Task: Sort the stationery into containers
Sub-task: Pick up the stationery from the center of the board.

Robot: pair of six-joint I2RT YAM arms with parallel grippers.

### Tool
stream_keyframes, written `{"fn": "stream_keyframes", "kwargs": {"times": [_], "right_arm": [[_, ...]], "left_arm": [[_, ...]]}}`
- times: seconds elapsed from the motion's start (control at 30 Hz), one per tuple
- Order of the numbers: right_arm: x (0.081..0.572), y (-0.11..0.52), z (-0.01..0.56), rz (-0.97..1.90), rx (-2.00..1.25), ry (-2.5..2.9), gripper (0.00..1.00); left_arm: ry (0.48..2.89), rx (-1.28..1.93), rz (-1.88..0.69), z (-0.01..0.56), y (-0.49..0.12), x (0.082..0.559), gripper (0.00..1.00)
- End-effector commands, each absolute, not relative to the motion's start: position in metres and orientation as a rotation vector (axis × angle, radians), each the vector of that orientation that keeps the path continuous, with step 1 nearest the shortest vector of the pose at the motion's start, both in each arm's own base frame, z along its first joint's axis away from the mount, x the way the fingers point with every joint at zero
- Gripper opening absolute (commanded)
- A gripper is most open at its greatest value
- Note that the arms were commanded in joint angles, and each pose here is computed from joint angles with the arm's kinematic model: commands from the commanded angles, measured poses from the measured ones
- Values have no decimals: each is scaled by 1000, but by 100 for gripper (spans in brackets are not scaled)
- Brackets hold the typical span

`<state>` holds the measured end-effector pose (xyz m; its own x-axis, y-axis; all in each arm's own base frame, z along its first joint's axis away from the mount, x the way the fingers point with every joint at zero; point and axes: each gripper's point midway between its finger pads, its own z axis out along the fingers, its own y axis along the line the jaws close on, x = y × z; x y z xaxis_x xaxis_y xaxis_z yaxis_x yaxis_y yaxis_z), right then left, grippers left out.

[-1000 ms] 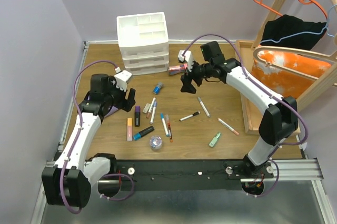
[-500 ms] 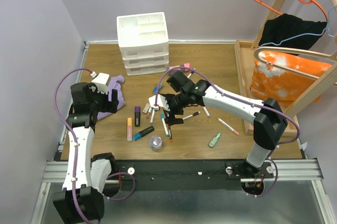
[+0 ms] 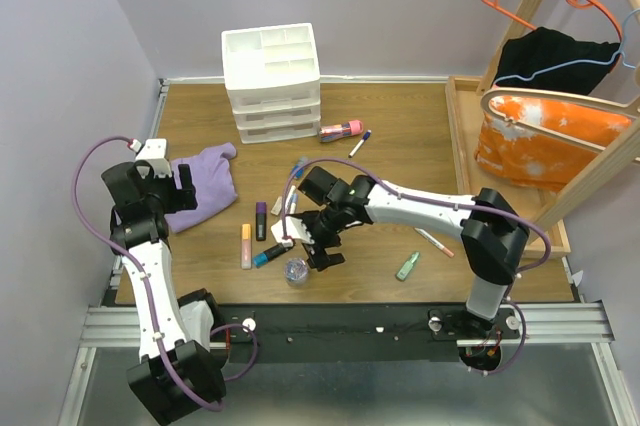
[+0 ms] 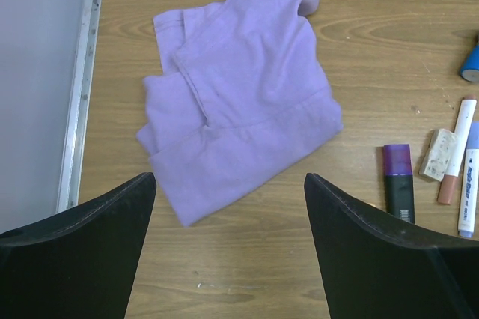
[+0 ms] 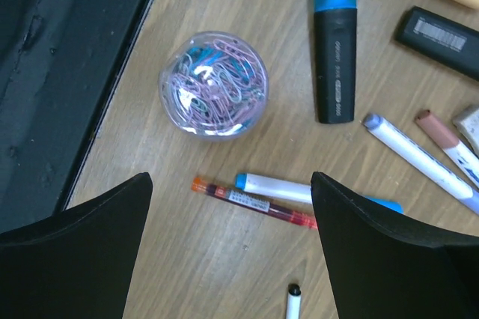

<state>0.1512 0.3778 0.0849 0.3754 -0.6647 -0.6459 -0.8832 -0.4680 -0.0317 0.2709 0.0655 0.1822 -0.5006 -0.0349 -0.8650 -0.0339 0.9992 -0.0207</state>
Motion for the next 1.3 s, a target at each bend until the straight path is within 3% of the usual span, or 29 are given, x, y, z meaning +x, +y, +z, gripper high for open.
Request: {"fn": "stream_keyframes", "kwargs": {"times": [0.0,0.37,0.8,0.87,0.9,1.1,1.27], "right_arm": [[129,396,81,898,-2297,1269,94],[107,418,72,941,-2272,1240,94],[105,424,56,937,-2267,1341,85],[105,423,54,941,-2269,1368,79],[105,424,55,943,-2267,1373,70],[119,429,84,885,-2190,1459,37],[170,439,155,966,-1891,1640,31]], "left_arm": [[2049,-95,5,196,70,270,89],[2040,-122,-6,197,70,268,89],[2043,-107,-29,198,65,267,89],[2046,-105,-39,197,64,267,89],[2046,-107,-45,197,64,268,89],[2034,-10,-178,199,41,269,89],[1965,68,-488,212,-2,272,89]]}}
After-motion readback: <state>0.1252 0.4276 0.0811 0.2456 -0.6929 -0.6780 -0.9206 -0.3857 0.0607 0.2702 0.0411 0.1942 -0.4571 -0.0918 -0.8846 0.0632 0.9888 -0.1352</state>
